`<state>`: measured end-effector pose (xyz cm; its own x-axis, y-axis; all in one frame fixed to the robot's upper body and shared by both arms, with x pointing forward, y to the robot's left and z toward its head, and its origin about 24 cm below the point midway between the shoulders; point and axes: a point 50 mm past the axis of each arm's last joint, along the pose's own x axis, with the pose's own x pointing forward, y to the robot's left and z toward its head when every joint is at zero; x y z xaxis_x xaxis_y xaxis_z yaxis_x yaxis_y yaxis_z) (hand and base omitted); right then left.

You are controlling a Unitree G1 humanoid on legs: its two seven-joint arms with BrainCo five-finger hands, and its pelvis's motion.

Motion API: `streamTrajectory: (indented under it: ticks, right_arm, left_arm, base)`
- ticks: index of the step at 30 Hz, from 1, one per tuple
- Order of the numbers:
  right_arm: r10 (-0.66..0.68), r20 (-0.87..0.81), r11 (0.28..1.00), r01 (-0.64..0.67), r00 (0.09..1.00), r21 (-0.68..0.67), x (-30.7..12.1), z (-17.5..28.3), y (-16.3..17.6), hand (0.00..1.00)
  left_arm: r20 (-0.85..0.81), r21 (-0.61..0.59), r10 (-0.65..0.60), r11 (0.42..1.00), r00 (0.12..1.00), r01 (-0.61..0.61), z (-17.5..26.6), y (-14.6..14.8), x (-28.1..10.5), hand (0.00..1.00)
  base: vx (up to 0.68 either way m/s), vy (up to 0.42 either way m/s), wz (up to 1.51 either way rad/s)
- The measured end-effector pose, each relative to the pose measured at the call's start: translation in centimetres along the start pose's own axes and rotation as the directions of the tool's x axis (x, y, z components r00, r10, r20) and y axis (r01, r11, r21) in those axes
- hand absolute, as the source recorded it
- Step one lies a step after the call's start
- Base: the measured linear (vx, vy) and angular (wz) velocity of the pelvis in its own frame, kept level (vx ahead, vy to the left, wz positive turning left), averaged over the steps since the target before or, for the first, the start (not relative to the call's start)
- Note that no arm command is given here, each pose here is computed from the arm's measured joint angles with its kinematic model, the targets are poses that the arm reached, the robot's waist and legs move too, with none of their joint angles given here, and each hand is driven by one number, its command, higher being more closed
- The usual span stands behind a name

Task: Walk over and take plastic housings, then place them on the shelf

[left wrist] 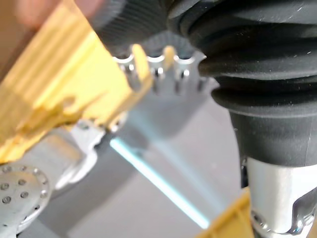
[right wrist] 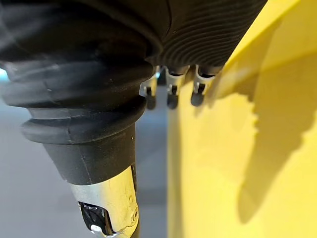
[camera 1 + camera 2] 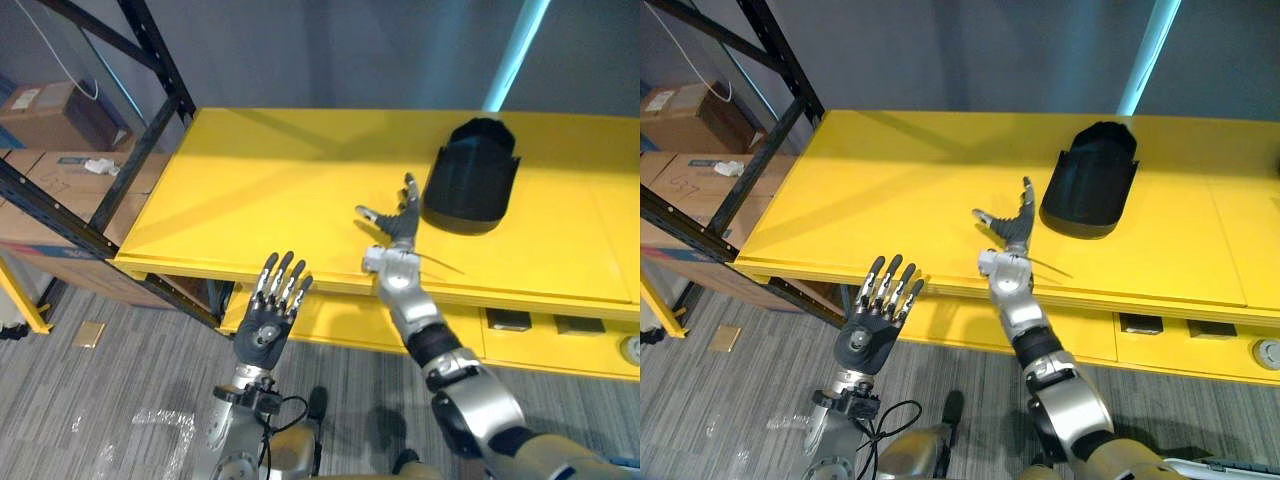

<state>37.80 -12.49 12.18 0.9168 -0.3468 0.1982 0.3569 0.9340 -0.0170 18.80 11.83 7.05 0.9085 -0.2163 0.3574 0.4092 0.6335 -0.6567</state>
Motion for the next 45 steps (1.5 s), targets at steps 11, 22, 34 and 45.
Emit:
streamTrajectory:
  ticks: [11,22,34,45]
  right_arm:
    - [-0.136,0.055,0.991,0.136,0.989,-0.011,2.2,1.7,-2.8,0.0]
    - [0.199,0.108,0.979,-0.202,0.974,0.019,1.3,2.3,0.3,0.0]
    - [0.28,0.445,0.898,-0.395,0.851,0.191,-10.7,4.7,-3.7,0.0]
    - [-0.164,0.057,0.977,0.155,0.985,0.146,-18.1,-2.1,-13.9,0.0]
  left_arm:
    - [0.035,-0.023,-0.026,0.999,0.999,0.027,0.3,-0.3,0.7,0.0]
    - [0.002,-0.035,-0.032,0.999,0.999,0.032,-0.5,-0.5,0.7,0.0]
    - [0.05,0.079,0.004,0.997,0.999,-0.008,1.2,0.4,-0.4,0.0]
    - [-0.059,0.028,-0.191,0.981,0.98,0.193,-1.2,-2.8,0.9,0.0]
  base:
    - [0.0,-0.004,-0.01]
    - [-0.01,-0.008,-0.06]
    - [0.02,0.003,-0.13]
    - [0.04,0.004,-0.87]
